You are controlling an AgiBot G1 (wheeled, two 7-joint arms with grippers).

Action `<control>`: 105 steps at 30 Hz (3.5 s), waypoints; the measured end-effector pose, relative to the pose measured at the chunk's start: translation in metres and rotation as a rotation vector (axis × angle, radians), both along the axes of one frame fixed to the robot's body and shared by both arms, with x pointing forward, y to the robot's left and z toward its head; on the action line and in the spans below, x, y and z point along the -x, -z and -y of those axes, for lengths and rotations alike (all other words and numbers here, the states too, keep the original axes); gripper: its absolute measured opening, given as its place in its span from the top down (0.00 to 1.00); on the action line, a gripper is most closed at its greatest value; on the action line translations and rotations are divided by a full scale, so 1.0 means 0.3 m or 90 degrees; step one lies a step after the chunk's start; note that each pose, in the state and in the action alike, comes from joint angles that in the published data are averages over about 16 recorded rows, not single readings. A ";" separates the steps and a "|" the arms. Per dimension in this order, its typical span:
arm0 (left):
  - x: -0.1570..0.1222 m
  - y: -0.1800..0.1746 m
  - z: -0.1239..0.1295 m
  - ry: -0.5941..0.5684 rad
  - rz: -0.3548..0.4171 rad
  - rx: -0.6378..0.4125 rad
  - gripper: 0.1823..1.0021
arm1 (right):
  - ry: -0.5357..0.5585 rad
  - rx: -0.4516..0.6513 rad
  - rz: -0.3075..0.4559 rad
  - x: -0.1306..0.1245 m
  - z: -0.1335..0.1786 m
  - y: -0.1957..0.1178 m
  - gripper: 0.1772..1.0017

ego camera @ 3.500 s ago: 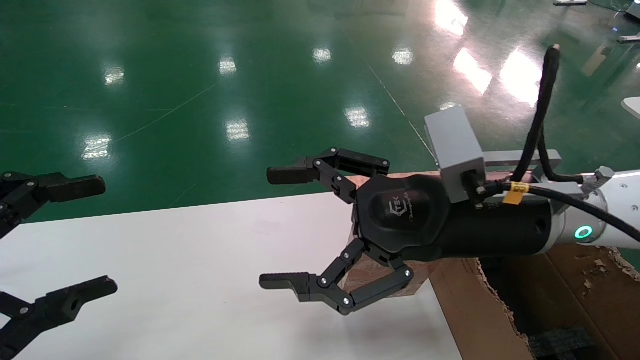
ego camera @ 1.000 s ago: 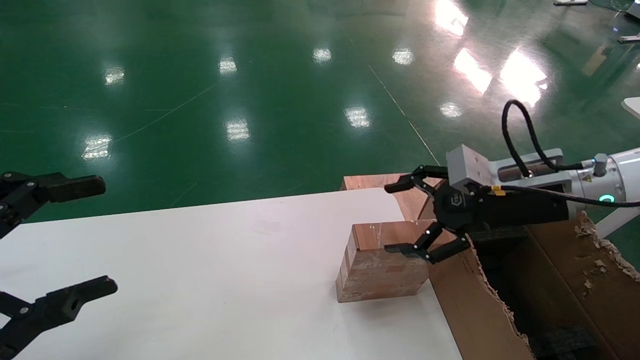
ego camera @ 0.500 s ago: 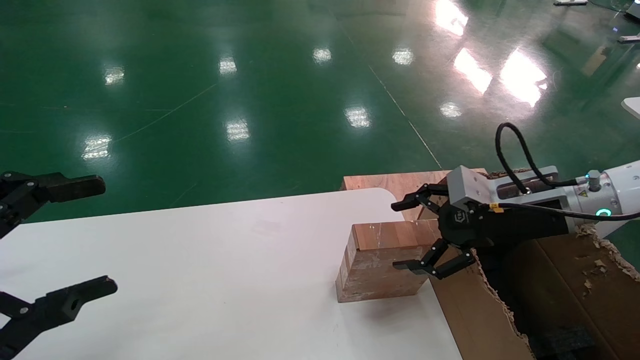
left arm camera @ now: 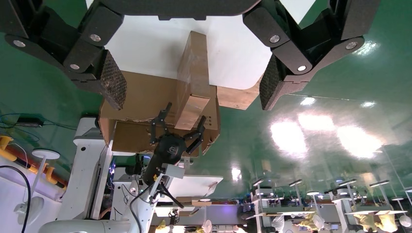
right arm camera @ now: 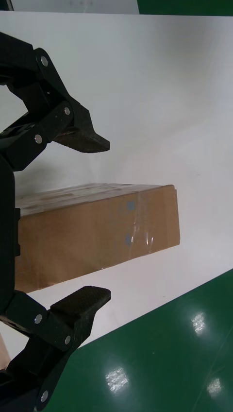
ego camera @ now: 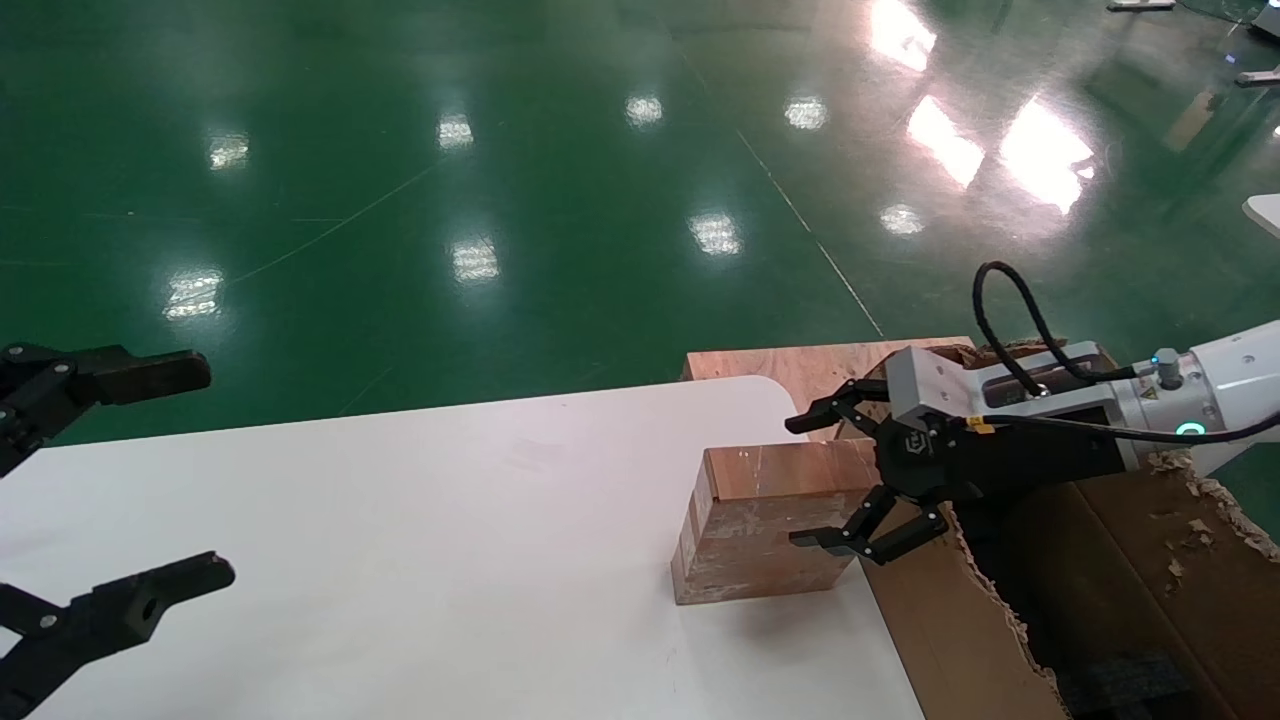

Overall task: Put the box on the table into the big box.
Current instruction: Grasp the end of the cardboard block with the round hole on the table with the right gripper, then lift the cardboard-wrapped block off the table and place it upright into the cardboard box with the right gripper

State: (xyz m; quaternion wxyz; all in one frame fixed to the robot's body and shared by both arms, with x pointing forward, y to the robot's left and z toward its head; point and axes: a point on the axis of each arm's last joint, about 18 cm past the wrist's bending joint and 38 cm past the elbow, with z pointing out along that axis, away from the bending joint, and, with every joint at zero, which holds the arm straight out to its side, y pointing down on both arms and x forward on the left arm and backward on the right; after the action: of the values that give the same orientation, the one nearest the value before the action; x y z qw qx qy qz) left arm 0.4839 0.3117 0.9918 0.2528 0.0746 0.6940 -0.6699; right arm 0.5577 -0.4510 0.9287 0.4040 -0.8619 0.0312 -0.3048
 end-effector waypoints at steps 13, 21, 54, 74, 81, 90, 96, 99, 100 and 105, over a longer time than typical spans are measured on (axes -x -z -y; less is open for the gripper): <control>0.000 0.000 0.000 0.000 0.000 0.000 0.00 | 0.015 0.012 -0.005 -0.019 0.021 0.019 0.00; 0.000 0.000 0.000 0.000 0.000 0.000 0.00 | 0.023 0.014 -0.002 -0.030 0.029 0.019 0.00; 0.000 0.000 0.000 0.000 0.000 0.000 0.21 | 0.023 0.015 -0.001 -0.032 0.029 0.019 0.29; 0.000 0.000 0.000 0.000 0.000 0.000 0.76 | 0.043 -0.185 0.038 0.120 0.029 -0.263 0.63; 0.000 0.000 0.000 0.000 0.000 0.000 0.89 | 0.108 -0.264 0.103 0.355 0.139 -0.420 0.63; 0.000 0.000 0.000 0.000 0.000 0.000 0.97 | 0.326 -0.301 0.161 0.681 0.321 -0.376 0.63; 0.000 0.000 0.000 0.000 0.000 0.000 0.99 | 0.467 -0.337 0.169 0.804 0.411 -0.248 0.63; 0.000 0.000 0.000 0.000 0.000 0.000 0.99 | 0.515 -0.359 0.167 0.824 0.444 -0.176 0.63; 0.000 0.000 0.000 0.000 0.000 0.000 0.99 | 0.528 -0.367 0.165 0.826 0.455 -0.151 0.63; 0.000 0.000 0.000 0.000 0.000 0.000 0.99 | 0.581 -0.396 0.160 0.815 0.502 -0.036 0.63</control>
State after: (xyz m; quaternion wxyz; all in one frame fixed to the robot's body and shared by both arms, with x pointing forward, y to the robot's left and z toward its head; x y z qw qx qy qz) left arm 0.4840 0.3118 0.9918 0.2529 0.0743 0.6939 -0.6700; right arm 0.3132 -0.6017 0.9396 0.4671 -0.5582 0.4407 -0.5254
